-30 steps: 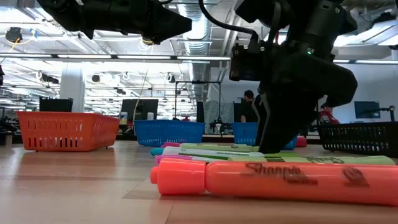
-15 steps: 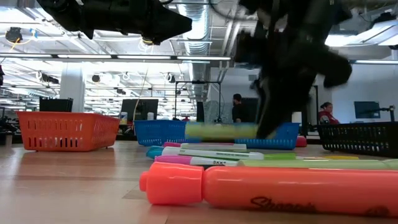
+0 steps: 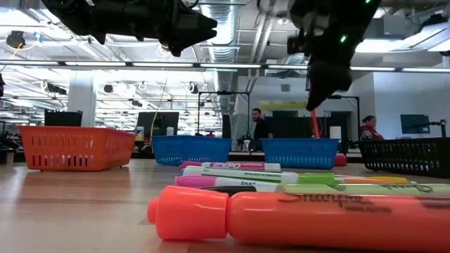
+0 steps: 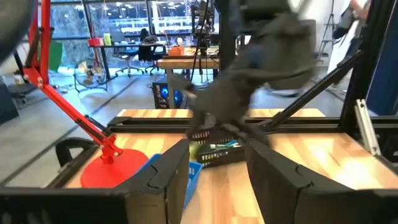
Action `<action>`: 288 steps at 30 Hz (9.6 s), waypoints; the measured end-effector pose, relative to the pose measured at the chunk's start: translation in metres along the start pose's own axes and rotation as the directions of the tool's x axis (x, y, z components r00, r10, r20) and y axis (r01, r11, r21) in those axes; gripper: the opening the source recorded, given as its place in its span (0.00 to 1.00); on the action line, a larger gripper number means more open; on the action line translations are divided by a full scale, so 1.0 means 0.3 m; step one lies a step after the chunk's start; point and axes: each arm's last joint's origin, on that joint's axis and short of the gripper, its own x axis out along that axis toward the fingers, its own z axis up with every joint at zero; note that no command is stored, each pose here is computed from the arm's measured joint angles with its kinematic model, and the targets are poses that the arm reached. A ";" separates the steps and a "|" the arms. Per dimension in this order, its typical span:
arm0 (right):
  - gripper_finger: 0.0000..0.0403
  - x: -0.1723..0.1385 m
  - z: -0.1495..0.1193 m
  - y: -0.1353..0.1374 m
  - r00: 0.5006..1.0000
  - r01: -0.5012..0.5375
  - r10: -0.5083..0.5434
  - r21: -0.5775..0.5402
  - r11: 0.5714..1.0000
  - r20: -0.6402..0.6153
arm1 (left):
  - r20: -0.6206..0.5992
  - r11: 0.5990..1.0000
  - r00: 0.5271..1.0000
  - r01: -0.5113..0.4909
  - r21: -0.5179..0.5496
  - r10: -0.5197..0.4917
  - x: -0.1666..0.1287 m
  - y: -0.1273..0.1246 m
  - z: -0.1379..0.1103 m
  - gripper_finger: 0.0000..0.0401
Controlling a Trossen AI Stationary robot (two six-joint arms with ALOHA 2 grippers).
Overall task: Pick & Place Markers
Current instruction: Put the top large light green highlighter pen into the right blue bin, then put the large pink marker pen into the orange bin, then put the top small yellow highlighter pen into the left blue bin
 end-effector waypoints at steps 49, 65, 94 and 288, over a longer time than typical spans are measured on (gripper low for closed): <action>0.22 0.255 0.031 -0.121 0.966 -0.147 0.143 -0.003 0.989 -0.217 | -0.047 0.991 0.996 0.076 -0.111 -0.081 -0.003 -0.071 -0.015 0.39; 0.22 0.231 0.074 -0.127 0.974 -0.161 0.161 0.009 0.987 -0.161 | -0.279 0.961 0.922 0.237 -0.141 -0.268 0.034 -0.171 -0.159 0.39; 0.22 -0.063 0.234 -0.048 0.667 -0.529 0.597 -0.282 0.801 0.446 | -0.552 0.950 0.774 0.268 -0.159 -0.310 0.075 -0.281 -0.430 0.39; 0.22 0.253 0.165 0.376 0.767 -0.628 0.634 -0.082 0.774 0.102 | -0.645 0.959 0.764 -0.193 -0.206 0.016 -0.232 -0.165 -0.037 0.35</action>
